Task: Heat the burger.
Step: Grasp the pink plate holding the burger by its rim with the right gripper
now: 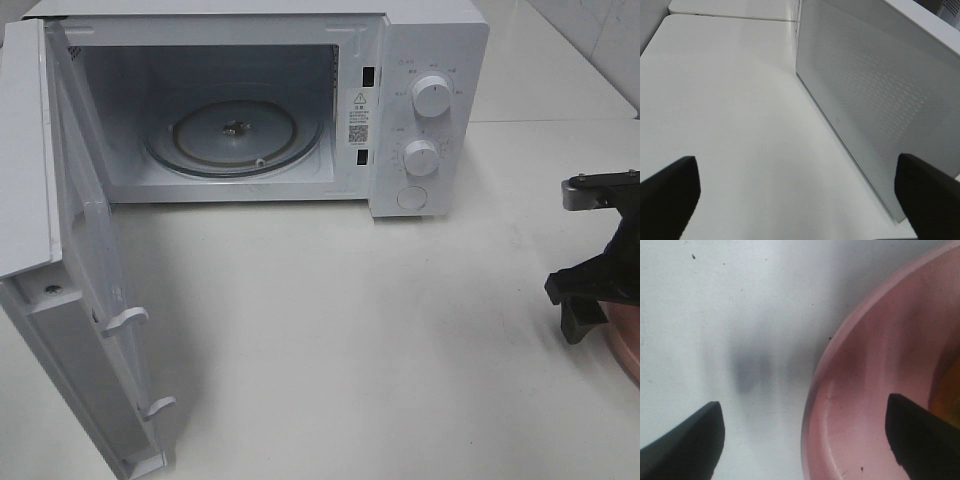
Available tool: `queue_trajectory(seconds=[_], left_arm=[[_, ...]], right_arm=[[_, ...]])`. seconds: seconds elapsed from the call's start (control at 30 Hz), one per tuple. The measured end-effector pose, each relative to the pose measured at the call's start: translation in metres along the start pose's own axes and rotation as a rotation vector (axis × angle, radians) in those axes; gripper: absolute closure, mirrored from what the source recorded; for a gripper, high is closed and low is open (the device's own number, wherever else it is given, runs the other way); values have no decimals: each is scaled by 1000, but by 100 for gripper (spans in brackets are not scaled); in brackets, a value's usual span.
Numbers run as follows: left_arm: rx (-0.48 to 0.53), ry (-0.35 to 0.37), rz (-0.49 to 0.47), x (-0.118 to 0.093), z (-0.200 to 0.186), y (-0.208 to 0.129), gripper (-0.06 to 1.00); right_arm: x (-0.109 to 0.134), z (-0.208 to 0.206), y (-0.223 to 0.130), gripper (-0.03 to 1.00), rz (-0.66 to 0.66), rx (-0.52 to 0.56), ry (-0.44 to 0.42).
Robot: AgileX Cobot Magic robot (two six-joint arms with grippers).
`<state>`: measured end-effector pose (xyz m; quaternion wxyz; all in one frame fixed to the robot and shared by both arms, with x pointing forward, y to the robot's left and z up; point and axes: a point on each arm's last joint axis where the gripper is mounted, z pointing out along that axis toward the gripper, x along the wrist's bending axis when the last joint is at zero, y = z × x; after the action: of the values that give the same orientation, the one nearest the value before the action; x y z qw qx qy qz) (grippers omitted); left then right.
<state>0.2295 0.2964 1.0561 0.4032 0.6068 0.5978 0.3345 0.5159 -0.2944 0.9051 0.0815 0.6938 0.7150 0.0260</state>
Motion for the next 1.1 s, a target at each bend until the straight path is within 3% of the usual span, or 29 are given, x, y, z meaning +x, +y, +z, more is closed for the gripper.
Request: queue_trajectory(seconds=[0.3,0.63,0.8,0.83,0.87,0.93,0.97,1.03,1.1], left_arm=[[0,0,0,0,0,0,-3],[0,0,0,0,0,0,-3],[0,0,0,0,0,0,-3],[0,0,0,0,0,0,-3],[0,0,0,0,0,0,-3],[0,0,0,0,0,0,-3],[0,0,0,0,0,0,-3],[0,0,0,0,0,0,-3],[0,0,0,0,0,0,-3]], right_arm=[[1,18,-3,13,-5,63,0],[1,21,-4,30,-25,52,-12],[1,22,-6,44,-19,57,-13],[0,22,-7,52,-18,58,-15],[0,22,-7,52,-18,58,-15],[-1,22,-7,69,-28,57,-25],[-1,22,-7,69,-28,57,-25],[-1,22,-8,83,-30,57,-33],[-1,22,-9,85,-32,53,-34]])
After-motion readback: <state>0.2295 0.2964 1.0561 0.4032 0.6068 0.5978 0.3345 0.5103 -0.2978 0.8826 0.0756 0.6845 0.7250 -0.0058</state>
